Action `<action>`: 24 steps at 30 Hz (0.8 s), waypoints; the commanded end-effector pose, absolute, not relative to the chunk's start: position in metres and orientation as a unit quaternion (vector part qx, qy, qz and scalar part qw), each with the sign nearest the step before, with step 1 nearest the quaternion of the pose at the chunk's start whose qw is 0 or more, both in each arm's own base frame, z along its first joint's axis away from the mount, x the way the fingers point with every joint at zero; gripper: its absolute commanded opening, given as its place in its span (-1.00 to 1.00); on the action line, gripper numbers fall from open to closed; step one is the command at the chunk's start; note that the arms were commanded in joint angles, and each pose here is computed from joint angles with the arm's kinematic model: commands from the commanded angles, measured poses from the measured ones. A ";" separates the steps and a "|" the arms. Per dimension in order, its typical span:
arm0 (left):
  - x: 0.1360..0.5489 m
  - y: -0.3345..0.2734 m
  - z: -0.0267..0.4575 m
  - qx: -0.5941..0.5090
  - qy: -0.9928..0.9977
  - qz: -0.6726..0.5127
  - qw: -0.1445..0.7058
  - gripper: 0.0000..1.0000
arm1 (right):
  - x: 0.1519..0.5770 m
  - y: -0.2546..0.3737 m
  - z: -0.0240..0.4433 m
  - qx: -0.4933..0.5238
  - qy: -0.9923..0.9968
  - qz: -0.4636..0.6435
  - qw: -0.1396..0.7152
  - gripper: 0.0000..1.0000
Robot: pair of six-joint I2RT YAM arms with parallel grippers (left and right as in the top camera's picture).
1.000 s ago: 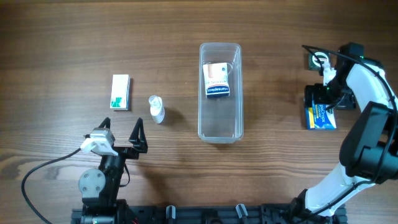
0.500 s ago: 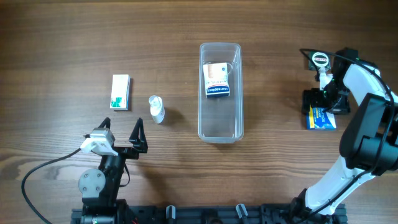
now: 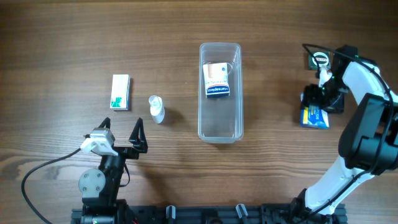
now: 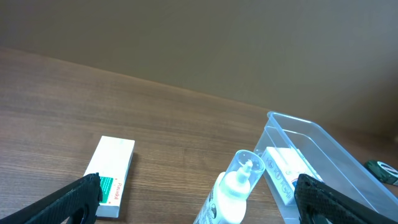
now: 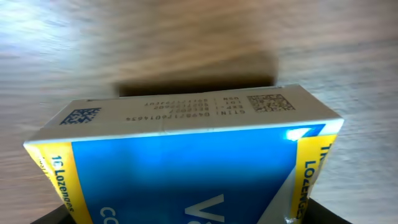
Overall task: Pack container
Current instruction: 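Lift the VapoDrops box and carry it into the clear container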
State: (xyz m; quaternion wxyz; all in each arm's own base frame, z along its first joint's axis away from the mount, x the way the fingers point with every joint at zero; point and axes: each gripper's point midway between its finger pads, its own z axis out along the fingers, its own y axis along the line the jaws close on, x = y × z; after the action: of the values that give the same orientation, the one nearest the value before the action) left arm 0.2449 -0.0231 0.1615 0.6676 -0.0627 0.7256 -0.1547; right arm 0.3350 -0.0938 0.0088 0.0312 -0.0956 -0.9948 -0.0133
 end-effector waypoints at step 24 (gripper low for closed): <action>0.245 -0.023 0.160 -0.053 0.726 -0.148 0.669 0.99 | 0.438 0.165 0.215 0.109 -0.972 -0.027 -0.208 0.43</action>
State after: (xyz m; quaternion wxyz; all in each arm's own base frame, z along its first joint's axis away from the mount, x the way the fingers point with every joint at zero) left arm 0.2449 -0.0231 0.1616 0.6677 -0.0627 0.7255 -0.1547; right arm 0.4327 0.1519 0.2060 -0.1757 0.1200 -0.9758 -0.0511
